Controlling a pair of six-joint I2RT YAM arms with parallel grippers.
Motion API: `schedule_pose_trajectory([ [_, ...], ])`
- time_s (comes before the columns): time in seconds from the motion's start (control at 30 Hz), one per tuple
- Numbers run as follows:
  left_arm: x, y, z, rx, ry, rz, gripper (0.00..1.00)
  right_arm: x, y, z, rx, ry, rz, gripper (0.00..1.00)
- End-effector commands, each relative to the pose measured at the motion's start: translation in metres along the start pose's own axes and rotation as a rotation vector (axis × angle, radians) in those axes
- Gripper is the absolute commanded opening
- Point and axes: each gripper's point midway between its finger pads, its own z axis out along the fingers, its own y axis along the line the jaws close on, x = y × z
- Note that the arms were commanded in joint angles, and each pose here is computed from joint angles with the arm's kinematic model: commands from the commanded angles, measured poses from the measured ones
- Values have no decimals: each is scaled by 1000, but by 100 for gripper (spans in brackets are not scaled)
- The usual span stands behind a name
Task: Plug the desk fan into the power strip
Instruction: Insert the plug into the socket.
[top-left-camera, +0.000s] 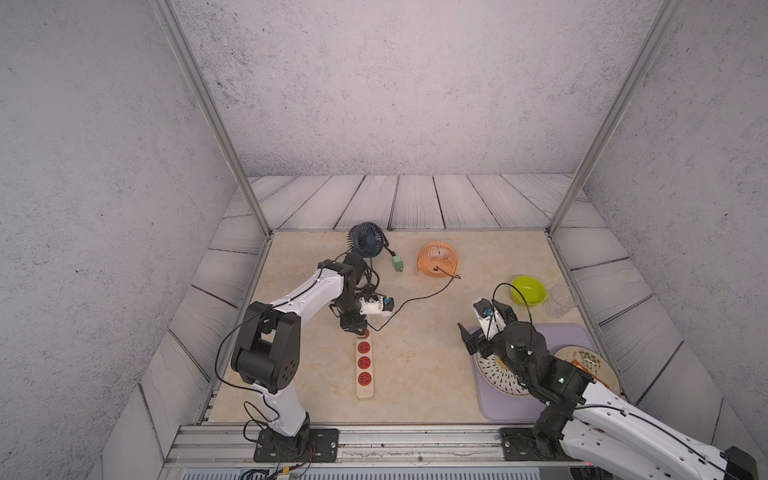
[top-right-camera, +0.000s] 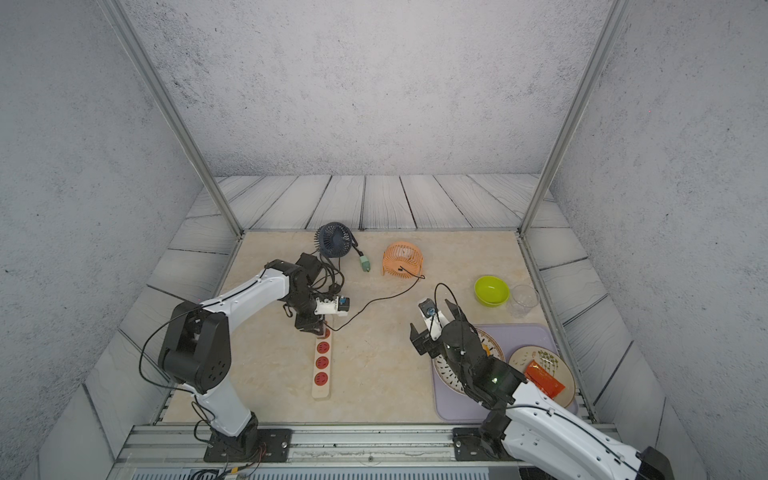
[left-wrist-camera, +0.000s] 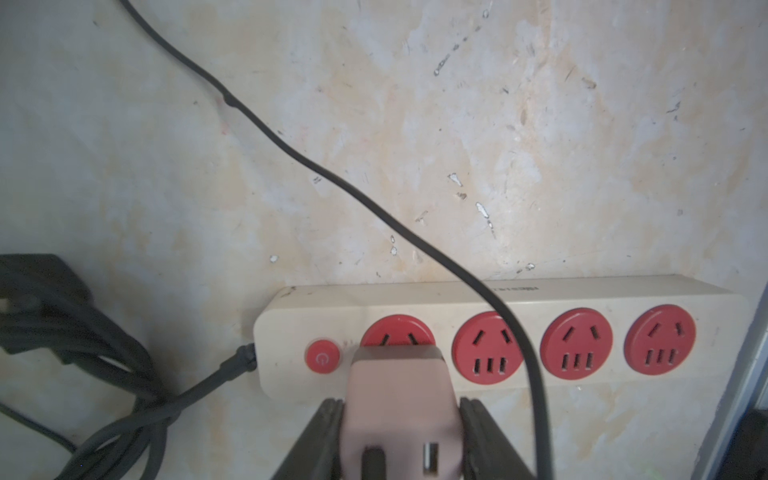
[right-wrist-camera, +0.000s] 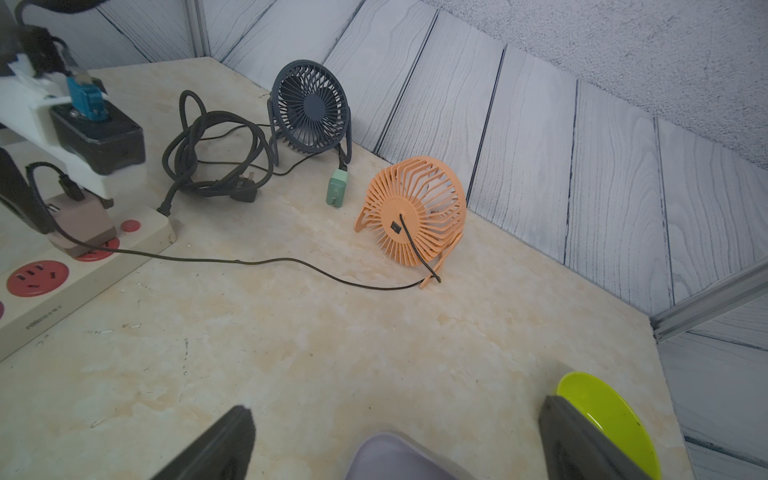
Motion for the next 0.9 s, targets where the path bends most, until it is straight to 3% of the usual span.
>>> schedule_pose_trajectory([
  [0.0, 44, -16, 51, 104, 150, -29, 0, 1, -2, -1, 9, -5, 14, 99],
  [0.13, 42, -18, 55, 110, 226, 14, 0, 1, -2, 0, 8, 0, 6, 99],
  [0.33, 41, -21, 56, 92, 203, 40, 0, 0, -4, -3, 16, -17, 19, 99],
  [0.53, 41, -15, 49, 138, 89, -53, 0, 0, -4, -4, 15, -6, 15, 99],
  [0.87, 41, -19, 52, 121, 147, 2, 0, -1, -6, -5, 19, -14, 17, 99],
])
